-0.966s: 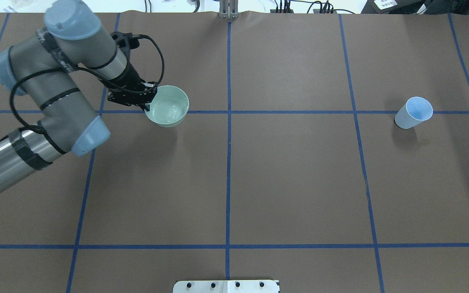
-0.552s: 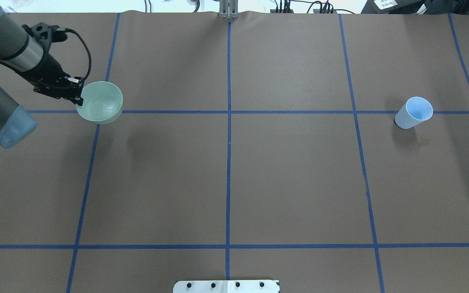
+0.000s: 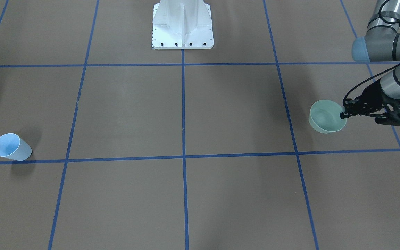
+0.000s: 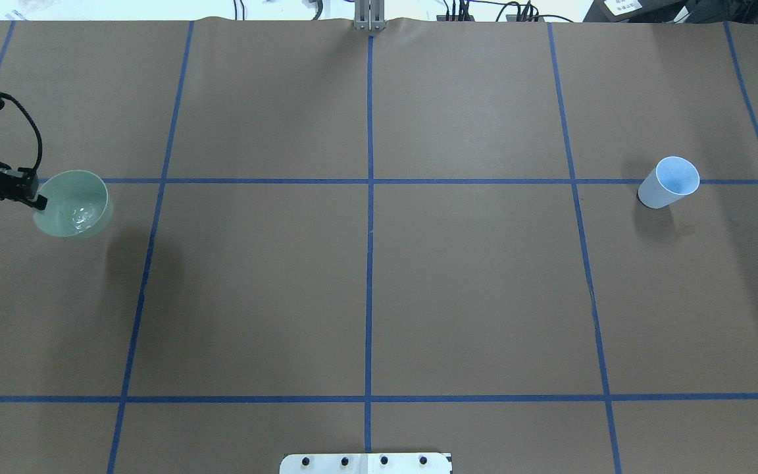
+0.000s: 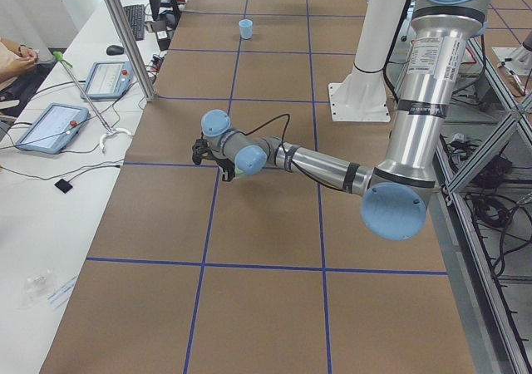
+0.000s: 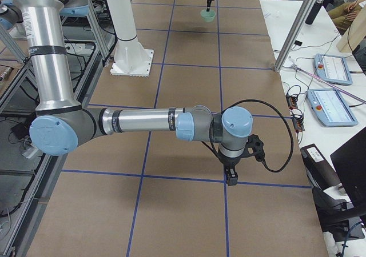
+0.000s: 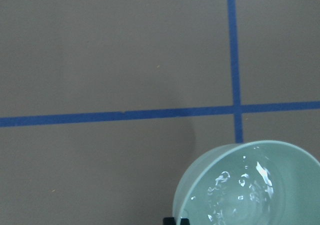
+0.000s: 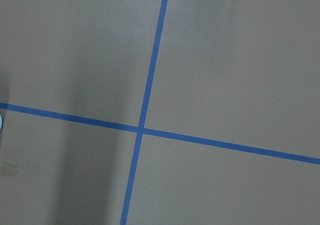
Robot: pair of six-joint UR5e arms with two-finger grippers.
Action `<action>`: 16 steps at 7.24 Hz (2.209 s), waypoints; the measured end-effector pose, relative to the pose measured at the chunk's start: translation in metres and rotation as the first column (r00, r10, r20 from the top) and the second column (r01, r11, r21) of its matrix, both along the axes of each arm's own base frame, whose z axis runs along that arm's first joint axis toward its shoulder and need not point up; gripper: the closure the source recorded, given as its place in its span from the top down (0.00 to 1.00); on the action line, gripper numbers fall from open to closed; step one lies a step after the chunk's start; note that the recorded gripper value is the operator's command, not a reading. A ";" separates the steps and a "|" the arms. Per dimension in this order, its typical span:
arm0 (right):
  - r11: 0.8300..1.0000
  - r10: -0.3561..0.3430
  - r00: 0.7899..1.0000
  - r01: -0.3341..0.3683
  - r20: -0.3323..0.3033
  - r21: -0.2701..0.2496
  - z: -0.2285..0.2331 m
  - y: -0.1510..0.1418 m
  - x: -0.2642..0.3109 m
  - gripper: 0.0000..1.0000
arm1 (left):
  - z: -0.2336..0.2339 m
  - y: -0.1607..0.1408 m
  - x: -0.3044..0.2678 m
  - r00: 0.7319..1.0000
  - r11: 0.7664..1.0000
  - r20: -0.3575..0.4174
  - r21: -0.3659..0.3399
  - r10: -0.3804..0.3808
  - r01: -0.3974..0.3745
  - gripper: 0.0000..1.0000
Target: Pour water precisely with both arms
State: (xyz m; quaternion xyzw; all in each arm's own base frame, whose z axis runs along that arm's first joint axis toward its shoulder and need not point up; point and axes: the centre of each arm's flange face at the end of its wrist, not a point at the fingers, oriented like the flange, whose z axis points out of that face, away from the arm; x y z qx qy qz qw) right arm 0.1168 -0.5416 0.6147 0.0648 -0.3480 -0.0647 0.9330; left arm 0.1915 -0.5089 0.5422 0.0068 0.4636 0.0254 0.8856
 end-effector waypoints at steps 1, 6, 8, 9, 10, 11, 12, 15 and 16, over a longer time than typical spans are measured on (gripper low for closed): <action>1.000 0.000 1.000 0.000 0.000 0.001 -0.001 0.000 0.000 1.00 | 0.022 0.016 -0.008 1.000 1.000 -0.001 0.000 0.001 -0.001 0.00; 1.000 0.000 1.000 0.000 -0.001 0.005 -0.002 0.000 0.000 1.00 | 0.072 0.042 -0.021 1.000 1.000 0.017 -0.010 0.021 -0.021 0.55; 1.000 0.000 1.000 0.000 0.000 0.006 -0.003 0.000 0.000 1.00 | 0.075 0.041 -0.023 1.000 1.000 0.014 0.001 0.019 -0.019 1.00; 1.000 0.000 1.000 0.000 0.000 0.006 -0.003 0.000 0.000 1.00 | 0.068 0.035 -0.032 1.000 1.000 0.006 0.012 0.000 0.000 1.00; 1.000 0.000 1.000 0.000 0.000 0.006 -0.003 0.000 0.000 1.00 | 0.060 0.026 -0.051 0.999 0.999 -0.003 0.029 -0.036 0.036 1.00; 1.000 0.000 1.000 0.000 0.001 0.006 -0.003 0.000 0.000 1.00 | 0.055 0.020 -0.071 0.998 0.997 -0.007 0.059 -0.057 0.057 1.00; 1.000 0.000 1.000 0.000 0.001 0.006 -0.003 0.000 0.000 1.00 | 0.054 0.016 -0.086 0.999 0.994 0.001 0.092 -0.054 0.053 1.00; 1.000 0.000 1.000 0.000 0.002 0.003 -0.002 0.000 0.000 1.00 | 0.039 -0.011 -0.158 0.996 0.986 0.093 0.165 0.004 -0.019 1.00; 1.000 0.000 1.000 0.000 0.002 0.003 -0.002 0.000 0.000 1.00 | 0.032 -0.020 -0.191 0.992 0.983 0.121 0.177 0.023 -0.044 1.00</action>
